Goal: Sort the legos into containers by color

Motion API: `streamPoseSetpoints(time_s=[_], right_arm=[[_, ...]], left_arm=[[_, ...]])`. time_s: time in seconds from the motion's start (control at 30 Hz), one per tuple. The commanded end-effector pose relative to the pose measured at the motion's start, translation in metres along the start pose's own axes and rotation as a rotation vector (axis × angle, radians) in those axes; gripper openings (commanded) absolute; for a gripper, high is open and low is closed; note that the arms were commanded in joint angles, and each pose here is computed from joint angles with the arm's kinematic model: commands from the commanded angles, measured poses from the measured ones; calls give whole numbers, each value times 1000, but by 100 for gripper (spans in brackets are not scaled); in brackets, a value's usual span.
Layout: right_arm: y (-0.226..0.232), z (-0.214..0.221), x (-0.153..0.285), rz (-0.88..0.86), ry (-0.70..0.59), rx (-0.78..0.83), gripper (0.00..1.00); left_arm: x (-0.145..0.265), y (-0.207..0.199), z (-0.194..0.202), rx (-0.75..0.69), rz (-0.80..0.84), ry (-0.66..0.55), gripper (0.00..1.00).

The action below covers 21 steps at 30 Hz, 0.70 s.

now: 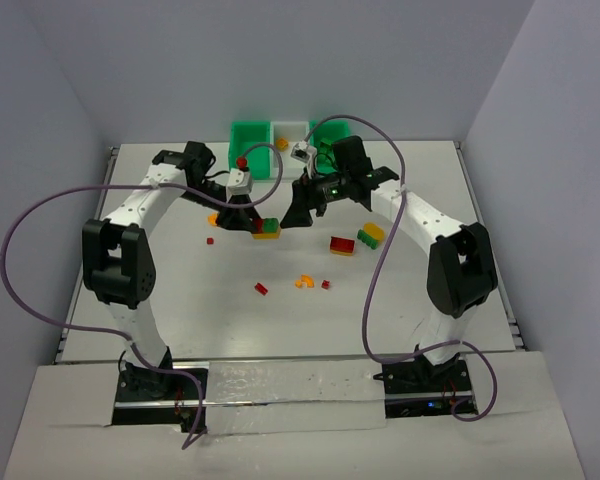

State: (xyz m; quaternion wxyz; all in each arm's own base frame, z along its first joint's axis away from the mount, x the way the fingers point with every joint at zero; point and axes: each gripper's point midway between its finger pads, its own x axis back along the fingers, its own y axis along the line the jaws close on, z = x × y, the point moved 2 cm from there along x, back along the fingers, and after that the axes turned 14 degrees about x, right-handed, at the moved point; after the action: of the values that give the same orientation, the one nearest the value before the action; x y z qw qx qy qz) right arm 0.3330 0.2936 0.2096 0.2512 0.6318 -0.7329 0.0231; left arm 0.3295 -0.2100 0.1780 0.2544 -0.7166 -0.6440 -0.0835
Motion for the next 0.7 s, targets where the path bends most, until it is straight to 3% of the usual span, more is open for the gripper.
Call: streamPoseSetpoints(time_s=[0.0, 0.67], right_arm=[[27, -15, 11, -67, -35, 66, 85], [37, -18, -15, -124, -24, 45, 79]], left_arm=[[-2, -16, -24, 89, 75, -96, 0], [-5, -19, -32, 164, 124, -124, 0]])
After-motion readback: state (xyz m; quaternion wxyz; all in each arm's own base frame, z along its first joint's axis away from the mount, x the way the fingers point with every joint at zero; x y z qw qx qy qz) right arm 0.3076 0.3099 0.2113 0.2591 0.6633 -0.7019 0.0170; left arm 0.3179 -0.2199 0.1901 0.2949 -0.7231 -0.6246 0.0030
